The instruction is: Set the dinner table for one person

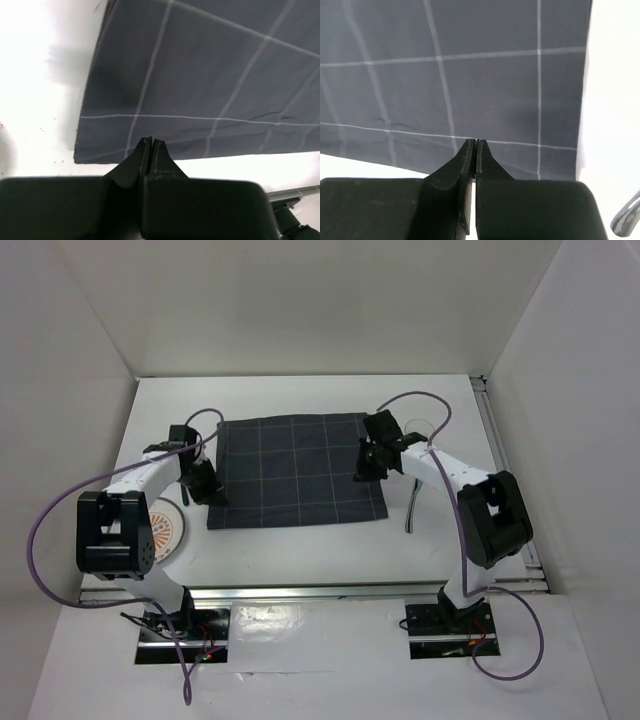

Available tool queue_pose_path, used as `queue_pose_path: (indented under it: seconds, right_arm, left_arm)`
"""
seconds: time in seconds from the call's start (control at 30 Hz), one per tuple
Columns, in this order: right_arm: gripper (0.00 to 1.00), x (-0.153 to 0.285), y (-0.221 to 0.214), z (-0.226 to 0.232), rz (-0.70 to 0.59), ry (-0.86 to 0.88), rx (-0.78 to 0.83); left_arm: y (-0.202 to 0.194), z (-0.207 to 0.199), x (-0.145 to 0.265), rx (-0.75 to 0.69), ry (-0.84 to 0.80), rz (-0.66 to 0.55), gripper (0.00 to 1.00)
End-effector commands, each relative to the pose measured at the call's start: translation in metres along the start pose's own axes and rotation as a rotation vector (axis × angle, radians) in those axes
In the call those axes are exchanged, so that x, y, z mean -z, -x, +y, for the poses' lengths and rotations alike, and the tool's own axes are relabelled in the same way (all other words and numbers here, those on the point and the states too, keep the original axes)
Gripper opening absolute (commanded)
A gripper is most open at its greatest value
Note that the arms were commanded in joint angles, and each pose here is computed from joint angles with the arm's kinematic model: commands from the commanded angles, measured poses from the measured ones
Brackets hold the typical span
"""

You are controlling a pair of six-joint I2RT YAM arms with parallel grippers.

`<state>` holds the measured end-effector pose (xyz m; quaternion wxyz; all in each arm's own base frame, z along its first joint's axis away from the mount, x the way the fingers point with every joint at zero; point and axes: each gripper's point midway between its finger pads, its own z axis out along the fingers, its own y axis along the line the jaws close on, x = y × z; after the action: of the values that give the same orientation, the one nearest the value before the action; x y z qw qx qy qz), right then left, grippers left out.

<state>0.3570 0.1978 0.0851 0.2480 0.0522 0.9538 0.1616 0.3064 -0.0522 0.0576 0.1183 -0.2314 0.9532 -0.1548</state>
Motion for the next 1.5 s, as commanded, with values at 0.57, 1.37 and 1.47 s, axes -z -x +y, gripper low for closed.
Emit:
queue_pose_path:
  seconds: [0.57,1.37,1.47]
  right_arm:
    - [0.0,-0.046,-0.073,-0.078,0.143,-0.185,-0.116]
    - [0.0,-0.016,-0.067,-0.109,0.072,-0.316,-0.202]
    - [0.0,-0.016,-0.067,-0.11,0.073,-0.316,-0.193]
  left_arm:
    - [0.005,-0.011,-0.058,-0.047,0.071,0.073,0.0]
    - [0.031,-0.042,-0.041,-0.142,0.099,-0.003,0.0]
    - [0.026,-0.044,-0.039,-0.151,0.097,-0.002,0.0]
